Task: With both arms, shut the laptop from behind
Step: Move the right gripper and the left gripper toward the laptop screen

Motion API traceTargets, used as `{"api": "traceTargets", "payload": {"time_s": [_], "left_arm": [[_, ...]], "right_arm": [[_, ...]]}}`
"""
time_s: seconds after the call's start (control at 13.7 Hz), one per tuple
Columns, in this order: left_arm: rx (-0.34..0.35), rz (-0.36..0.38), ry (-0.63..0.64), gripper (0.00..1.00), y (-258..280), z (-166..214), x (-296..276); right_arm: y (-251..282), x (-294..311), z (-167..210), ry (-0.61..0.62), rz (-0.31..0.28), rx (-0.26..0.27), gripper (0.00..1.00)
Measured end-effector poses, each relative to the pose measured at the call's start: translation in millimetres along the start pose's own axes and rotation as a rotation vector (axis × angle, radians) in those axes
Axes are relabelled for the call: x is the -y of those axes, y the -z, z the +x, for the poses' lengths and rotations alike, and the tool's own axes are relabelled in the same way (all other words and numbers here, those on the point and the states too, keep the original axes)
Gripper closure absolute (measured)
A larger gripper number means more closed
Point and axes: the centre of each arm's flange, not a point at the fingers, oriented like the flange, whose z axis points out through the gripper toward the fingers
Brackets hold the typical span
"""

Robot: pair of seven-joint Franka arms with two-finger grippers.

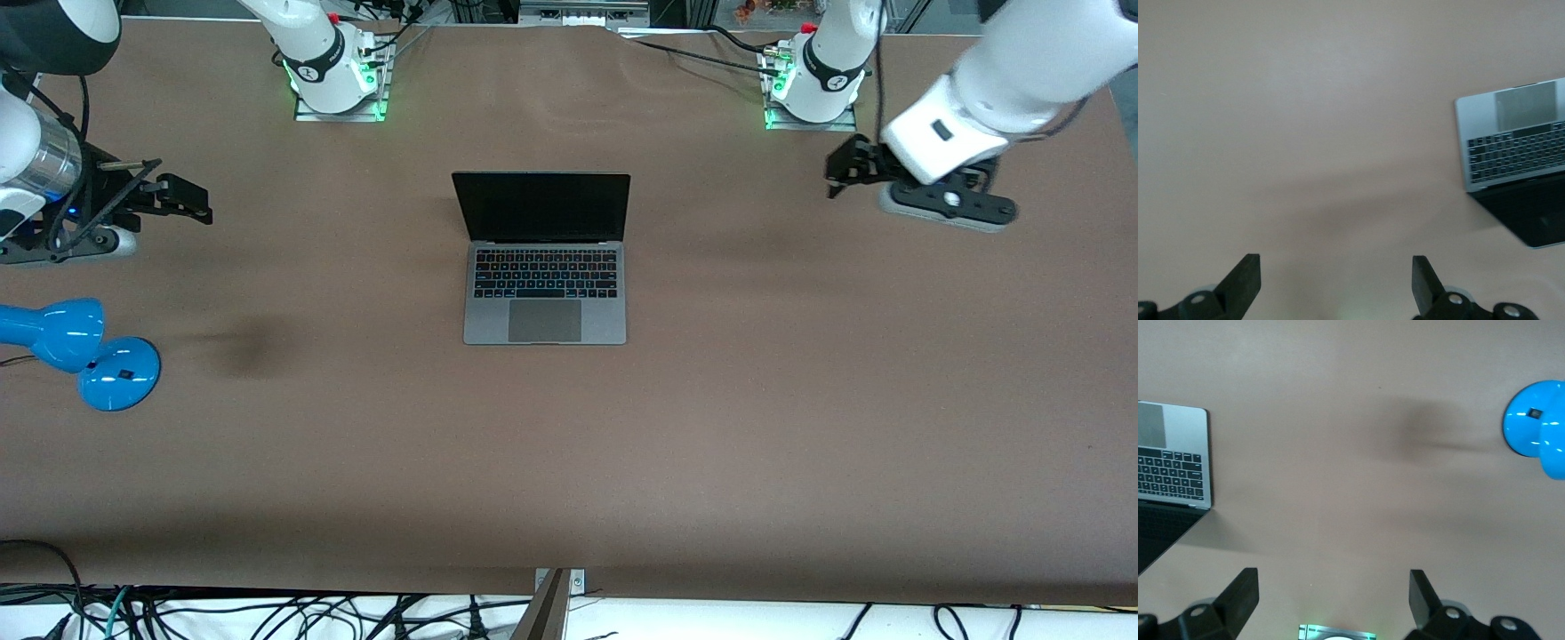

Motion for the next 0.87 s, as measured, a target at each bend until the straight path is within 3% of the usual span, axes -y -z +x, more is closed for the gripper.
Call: {"api": "traceTargets", "payload": {"time_s": [0.22, 0.51, 0.66, 0.87], "left_arm": [[0.019, -0.025, 0.037, 0.00, -6.5, -11.6, -56.5], [0.052, -0.018, 0.041, 0.00, -23.1, -13.0, -82.5], [0.071, -0.013, 0.060, 0.00, -34.5, -11.4, -94.7], [0.087, -0.020, 0.094, 0.00, -47.1, -9.8, -112.6]], "right_arm": [[-7.6, 19.7, 1.8, 0.013, 0.110, 0.014, 0.00], [-49.6, 59.0, 10.6, 0.037, 0.294, 0.101, 0.00], [-73.8, 90.7, 14.7, 0.076, 0.322, 0.150, 0.00], [-92.5, 137.2, 17.0, 0.140, 0.307, 0.166, 0.00]]}}
